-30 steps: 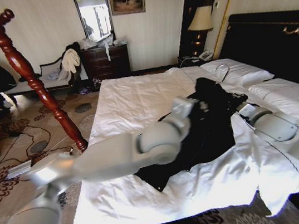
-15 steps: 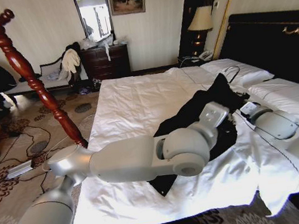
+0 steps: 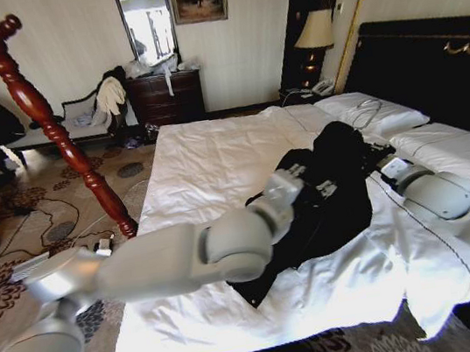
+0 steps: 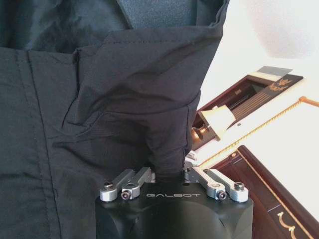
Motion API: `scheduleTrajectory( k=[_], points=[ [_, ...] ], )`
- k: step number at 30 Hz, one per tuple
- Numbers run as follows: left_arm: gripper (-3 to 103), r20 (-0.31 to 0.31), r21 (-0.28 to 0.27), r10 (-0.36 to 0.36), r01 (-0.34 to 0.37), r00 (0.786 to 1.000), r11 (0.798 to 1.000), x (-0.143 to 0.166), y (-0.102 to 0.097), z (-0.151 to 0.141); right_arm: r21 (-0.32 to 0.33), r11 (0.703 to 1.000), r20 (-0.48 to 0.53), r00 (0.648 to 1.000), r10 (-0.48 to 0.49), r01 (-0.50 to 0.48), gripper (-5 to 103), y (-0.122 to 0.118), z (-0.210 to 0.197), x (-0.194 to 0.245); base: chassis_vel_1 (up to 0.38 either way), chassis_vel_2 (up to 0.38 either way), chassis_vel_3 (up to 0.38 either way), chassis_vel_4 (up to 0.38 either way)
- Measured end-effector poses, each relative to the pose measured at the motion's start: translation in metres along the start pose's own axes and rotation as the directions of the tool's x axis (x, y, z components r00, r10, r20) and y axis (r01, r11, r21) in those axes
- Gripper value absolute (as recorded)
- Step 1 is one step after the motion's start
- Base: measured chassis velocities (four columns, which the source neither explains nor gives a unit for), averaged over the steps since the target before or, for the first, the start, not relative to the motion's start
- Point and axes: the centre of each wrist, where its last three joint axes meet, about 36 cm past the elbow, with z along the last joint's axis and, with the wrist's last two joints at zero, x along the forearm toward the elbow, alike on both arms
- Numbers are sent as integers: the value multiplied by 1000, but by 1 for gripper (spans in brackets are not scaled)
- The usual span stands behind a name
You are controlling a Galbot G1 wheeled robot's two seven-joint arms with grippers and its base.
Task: Pick up the clothes from the bed and hang them on the clothes hanger.
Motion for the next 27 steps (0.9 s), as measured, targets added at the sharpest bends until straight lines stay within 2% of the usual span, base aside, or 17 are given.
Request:
scheduleTrajectory(
  k=[3,5,9,15,19,22,25,27],
  points=[
    [81,-7,0,-19,19,1000,1000,27,12,9,-26,1000,-8,1000,-9,9,19,1,-3,-2,0,0,0,0],
    [81,-15,-11,-34,34,999,999,35,16,15,-42,999,-15,1000,-15,14,19,1,-4,-2,0,0,0,0],
    [98,-49,-32,-80,79,996,996,64,27,33,-89,995,-47,998,-53,48,19,9,-9,-4,0,0,0,0],
    [100,-57,-53,-98,95,994,994,79,30,33,-107,992,-63,995,-75,68,19,21,-14,-9,0,0,0,0],
    [100,-99,-55,-88,82,991,995,82,26,39,-129,989,-74,994,-80,70,19,24,-21,-16,0,0,0,0],
    [100,-111,-40,-76,72,991,997,79,24,41,-138,988,-74,994,-76,66,19,23,-25,-19,0,0,0,0],
    [100,-136,1,-76,77,988,997,60,21,41,-163,985,-66,995,-69,58,19,20,-36,-28,0,0,0,0],
    [100,-141,9,-77,79,987,997,55,20,41,-169,984,-64,996,-69,57,19,20,-38,-30,0,0,0,0]
  ],
)
